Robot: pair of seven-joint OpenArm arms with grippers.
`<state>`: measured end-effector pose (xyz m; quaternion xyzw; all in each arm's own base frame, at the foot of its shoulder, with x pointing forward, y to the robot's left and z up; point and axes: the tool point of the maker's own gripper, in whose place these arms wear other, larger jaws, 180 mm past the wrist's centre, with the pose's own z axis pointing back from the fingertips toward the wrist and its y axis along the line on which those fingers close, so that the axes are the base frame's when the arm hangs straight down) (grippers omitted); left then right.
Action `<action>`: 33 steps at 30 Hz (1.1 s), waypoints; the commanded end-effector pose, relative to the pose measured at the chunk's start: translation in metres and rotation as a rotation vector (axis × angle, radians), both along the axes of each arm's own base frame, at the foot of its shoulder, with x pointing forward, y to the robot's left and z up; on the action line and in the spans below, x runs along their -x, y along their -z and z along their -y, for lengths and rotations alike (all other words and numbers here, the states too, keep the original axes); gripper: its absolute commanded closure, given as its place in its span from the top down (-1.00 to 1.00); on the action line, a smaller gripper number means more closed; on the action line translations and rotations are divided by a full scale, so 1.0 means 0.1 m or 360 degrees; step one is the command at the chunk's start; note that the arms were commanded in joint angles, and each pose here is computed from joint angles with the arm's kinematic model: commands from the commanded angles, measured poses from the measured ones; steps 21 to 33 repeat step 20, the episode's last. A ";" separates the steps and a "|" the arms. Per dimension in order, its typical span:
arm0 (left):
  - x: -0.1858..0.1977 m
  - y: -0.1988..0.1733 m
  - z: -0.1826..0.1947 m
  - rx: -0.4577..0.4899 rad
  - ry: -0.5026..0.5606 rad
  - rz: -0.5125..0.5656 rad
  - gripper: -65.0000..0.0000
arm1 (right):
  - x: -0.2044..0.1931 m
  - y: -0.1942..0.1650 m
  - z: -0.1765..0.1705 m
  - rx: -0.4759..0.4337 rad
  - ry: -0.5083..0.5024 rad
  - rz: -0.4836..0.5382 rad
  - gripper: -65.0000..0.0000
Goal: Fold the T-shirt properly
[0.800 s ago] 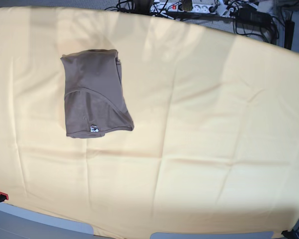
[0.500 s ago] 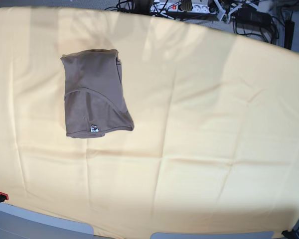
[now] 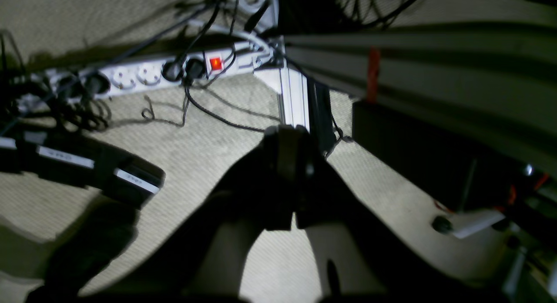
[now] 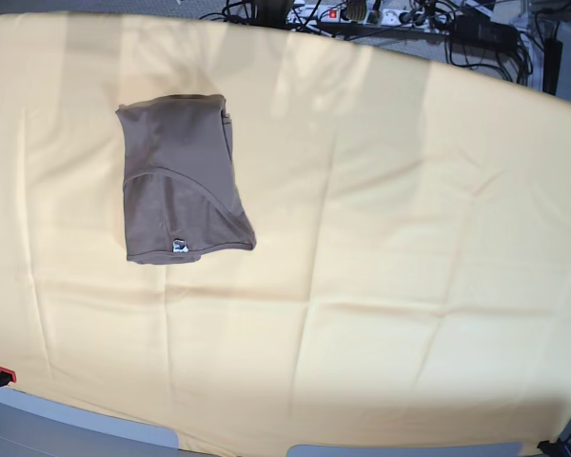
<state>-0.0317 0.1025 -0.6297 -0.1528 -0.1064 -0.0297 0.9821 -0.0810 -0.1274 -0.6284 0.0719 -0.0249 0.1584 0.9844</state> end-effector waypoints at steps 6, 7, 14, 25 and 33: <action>-0.09 -0.03 0.13 0.0036 -0.0015 0.0048 -1.00 | 0.02 -0.02 -0.08 -0.0069 -0.0004 0.0011 -1.00; -0.10 -0.04 0.13 0.0038 -0.0015 0.0055 -1.00 | 0.03 -0.02 -0.09 -0.0078 -0.0005 0.0008 -1.00; -0.16 -0.04 0.13 0.0038 -0.0015 0.0070 -1.00 | 0.02 -0.02 -0.08 -0.0068 -0.0005 0.0010 -1.00; -0.15 -0.04 0.13 0.0037 -0.0015 0.0068 -1.00 | -0.04 -0.01 -0.09 -0.0081 -0.0032 0.0000 -1.00; -0.15 -0.04 0.13 0.0037 -0.0015 0.0068 -1.00 | -0.04 -0.01 -0.09 -0.0081 -0.0032 0.0000 -1.00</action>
